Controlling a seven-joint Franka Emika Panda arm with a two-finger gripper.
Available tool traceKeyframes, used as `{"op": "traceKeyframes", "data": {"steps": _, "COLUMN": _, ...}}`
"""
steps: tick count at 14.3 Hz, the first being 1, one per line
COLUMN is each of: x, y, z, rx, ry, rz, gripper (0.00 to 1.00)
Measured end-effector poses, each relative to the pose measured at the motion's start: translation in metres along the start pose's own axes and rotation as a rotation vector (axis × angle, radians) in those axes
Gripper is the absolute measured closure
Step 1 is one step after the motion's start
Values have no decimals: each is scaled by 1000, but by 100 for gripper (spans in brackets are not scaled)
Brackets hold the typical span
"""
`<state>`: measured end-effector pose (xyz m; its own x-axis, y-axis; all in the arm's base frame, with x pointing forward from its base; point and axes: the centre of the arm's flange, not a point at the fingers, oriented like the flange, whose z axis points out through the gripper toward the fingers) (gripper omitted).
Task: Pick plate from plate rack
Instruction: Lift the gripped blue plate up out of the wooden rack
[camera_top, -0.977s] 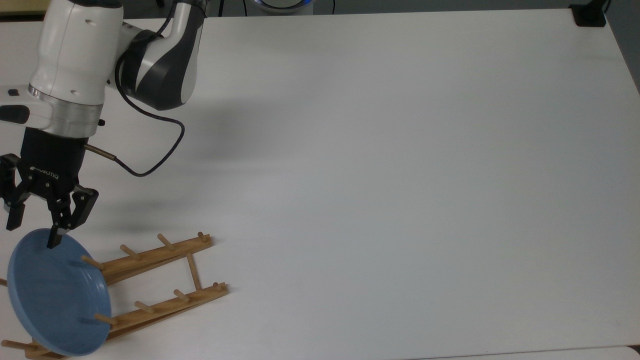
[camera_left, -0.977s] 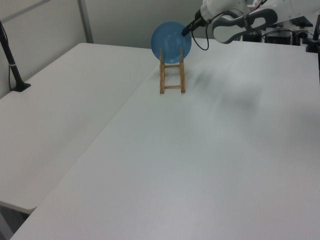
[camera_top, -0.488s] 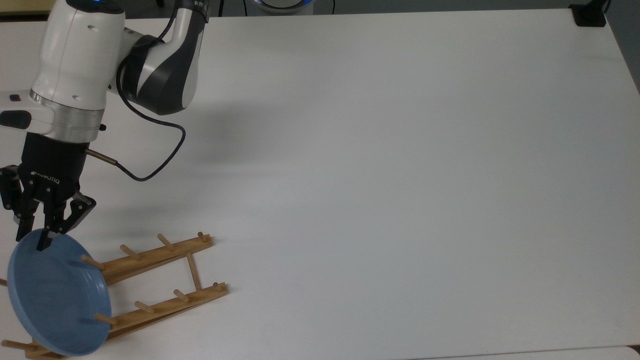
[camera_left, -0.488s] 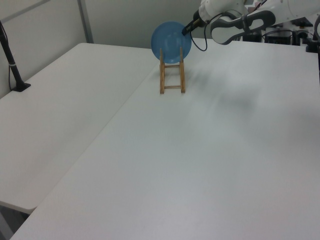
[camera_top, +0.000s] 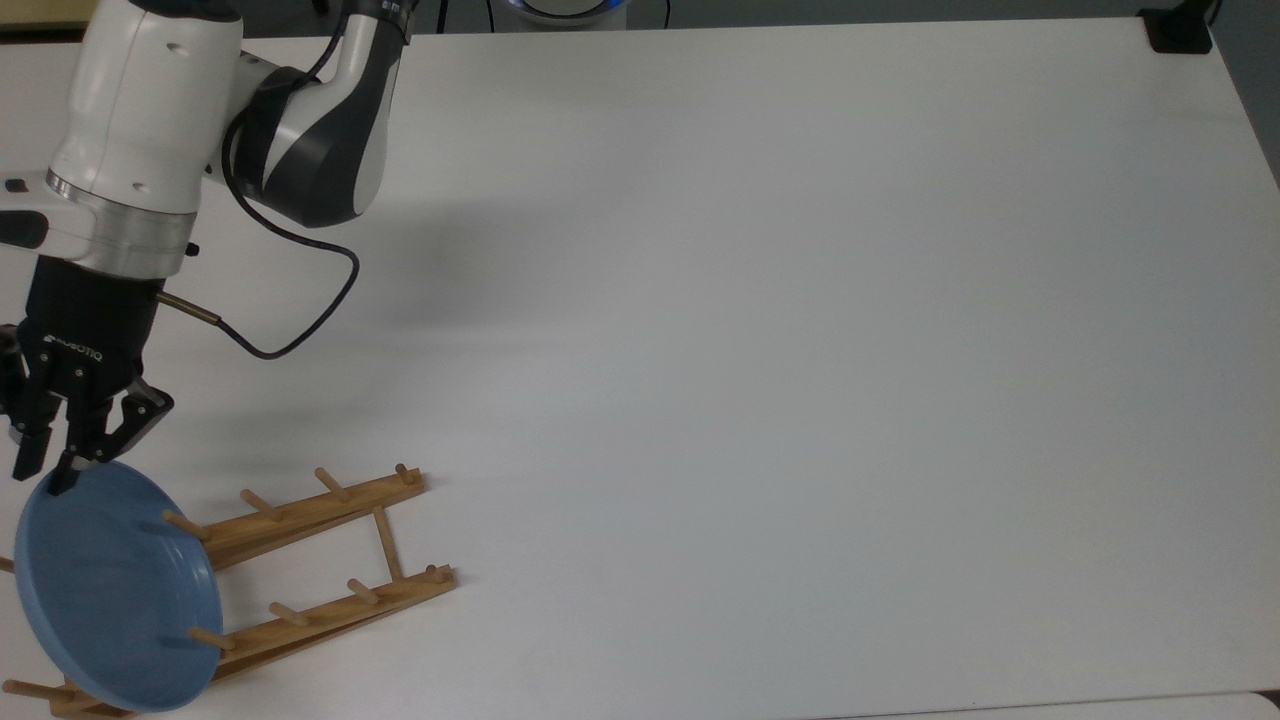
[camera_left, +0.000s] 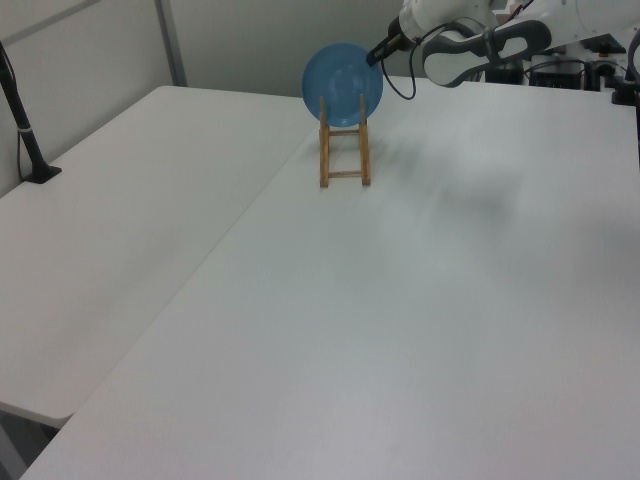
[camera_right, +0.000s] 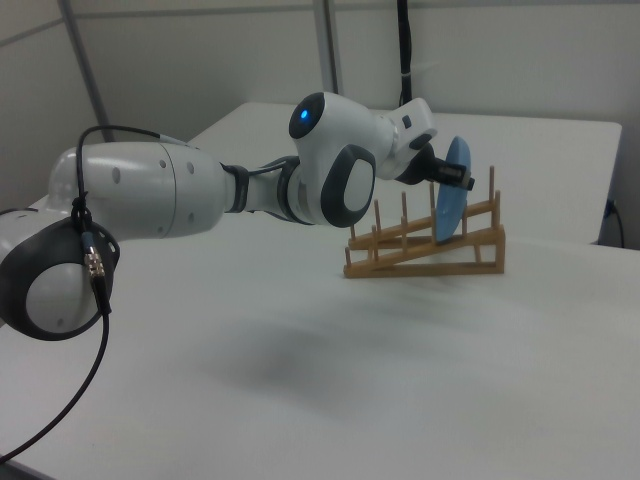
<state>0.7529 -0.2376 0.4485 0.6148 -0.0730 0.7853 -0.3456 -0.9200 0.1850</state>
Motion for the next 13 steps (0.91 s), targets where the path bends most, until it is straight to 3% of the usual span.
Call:
{"op": "traceKeyframes", "data": {"steps": 4, "x": 3, "y": 4, "z": -2, "rx": -8, "ry": 23, "rz": -25, "gripper": 77}}
{"op": "traceKeyframes", "data": {"steps": 5, "x": 4, "y": 6, "z": -3, "rx": -11, "ry": 23, "rz": -33, "gripper": 84}}
{"op": "traceKeyframes", "data": {"steps": 8, "x": 4, "y": 10, "z": -3, "rx": -20, "ry": 25, "rz": -47, "gripper": 91}}
{"op": "traceKeyframes", "data": {"steps": 13, "x": 7, "y": 5, "z": -5, "rx": -17, "ry": 31, "rz": -59, "gripper": 93}}
